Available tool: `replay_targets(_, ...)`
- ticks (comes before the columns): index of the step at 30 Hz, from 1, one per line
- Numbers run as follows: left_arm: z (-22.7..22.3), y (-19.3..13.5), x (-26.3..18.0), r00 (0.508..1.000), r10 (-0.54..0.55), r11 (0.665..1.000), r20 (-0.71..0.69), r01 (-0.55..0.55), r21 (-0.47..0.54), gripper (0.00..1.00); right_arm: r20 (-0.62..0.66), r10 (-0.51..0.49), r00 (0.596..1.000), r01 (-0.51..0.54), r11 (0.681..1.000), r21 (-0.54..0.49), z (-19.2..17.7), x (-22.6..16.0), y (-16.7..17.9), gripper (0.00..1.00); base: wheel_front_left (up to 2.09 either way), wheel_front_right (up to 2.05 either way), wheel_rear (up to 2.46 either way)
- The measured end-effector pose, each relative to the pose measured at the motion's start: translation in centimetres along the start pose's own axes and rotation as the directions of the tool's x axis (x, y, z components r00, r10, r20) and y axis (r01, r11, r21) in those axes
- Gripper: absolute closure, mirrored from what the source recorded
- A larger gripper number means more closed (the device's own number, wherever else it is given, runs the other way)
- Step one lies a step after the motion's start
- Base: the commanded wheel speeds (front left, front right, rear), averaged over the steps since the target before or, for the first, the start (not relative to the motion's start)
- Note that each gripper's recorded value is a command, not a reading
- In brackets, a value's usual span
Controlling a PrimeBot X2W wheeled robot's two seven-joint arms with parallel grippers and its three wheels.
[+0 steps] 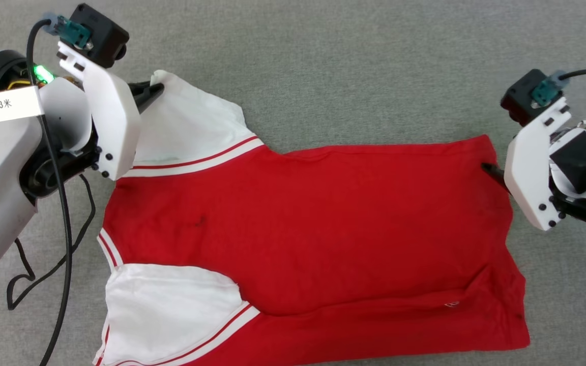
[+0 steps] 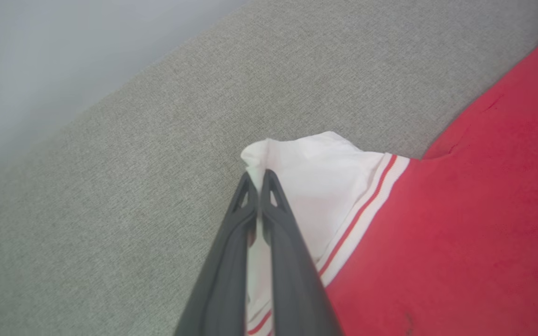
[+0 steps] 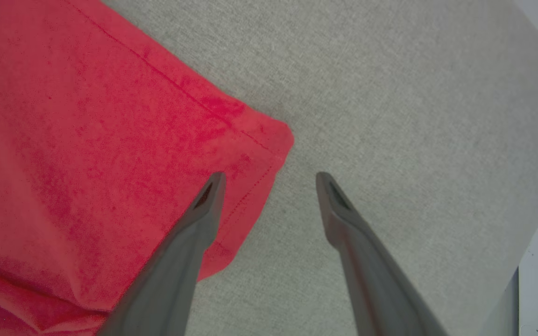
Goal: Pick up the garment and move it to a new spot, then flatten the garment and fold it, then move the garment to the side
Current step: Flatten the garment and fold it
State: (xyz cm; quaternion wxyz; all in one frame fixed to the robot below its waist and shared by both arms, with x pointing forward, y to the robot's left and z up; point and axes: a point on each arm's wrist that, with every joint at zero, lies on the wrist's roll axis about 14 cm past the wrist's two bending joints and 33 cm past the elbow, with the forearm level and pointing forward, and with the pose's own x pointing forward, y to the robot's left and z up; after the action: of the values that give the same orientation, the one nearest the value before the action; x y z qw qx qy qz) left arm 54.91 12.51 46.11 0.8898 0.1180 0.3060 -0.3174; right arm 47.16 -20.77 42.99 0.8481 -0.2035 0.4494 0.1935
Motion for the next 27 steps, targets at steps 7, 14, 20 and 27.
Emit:
replay_targets(7,0.0,0.0,0.5,1.000,-0.012,1.000,0.019,0.012,0.015,1.00,-0.129,0.027,0.991,-0.027,1.000,0.001,-1.8,4.1,0.5,0.00,0.00,0.00,0.00)
replay_targets(14,-0.4,0.2,0.9,1.000,-0.014,1.000,0.023,0.014,0.021,1.00,-0.177,0.051,0.983,-0.056,0.998,-0.021,-3.2,6.3,1.4,0.00,0.00,0.00,0.00)
replay_targets(20,0.0,0.3,0.6,0.999,-0.007,1.000,0.042,0.006,0.023,1.00,-0.090,0.067,0.994,-0.068,0.998,-0.012,-2.5,6.4,1.8,1.00,0.00,0.00,0.00)
replay_targets(27,0.8,-0.5,-1.5,0.995,0.001,1.000,0.101,-0.004,0.027,1.00,0.185,0.022,0.982,-0.027,0.999,0.024,0.8,4.1,1.3,1.00,0.00,0.00,0.00)
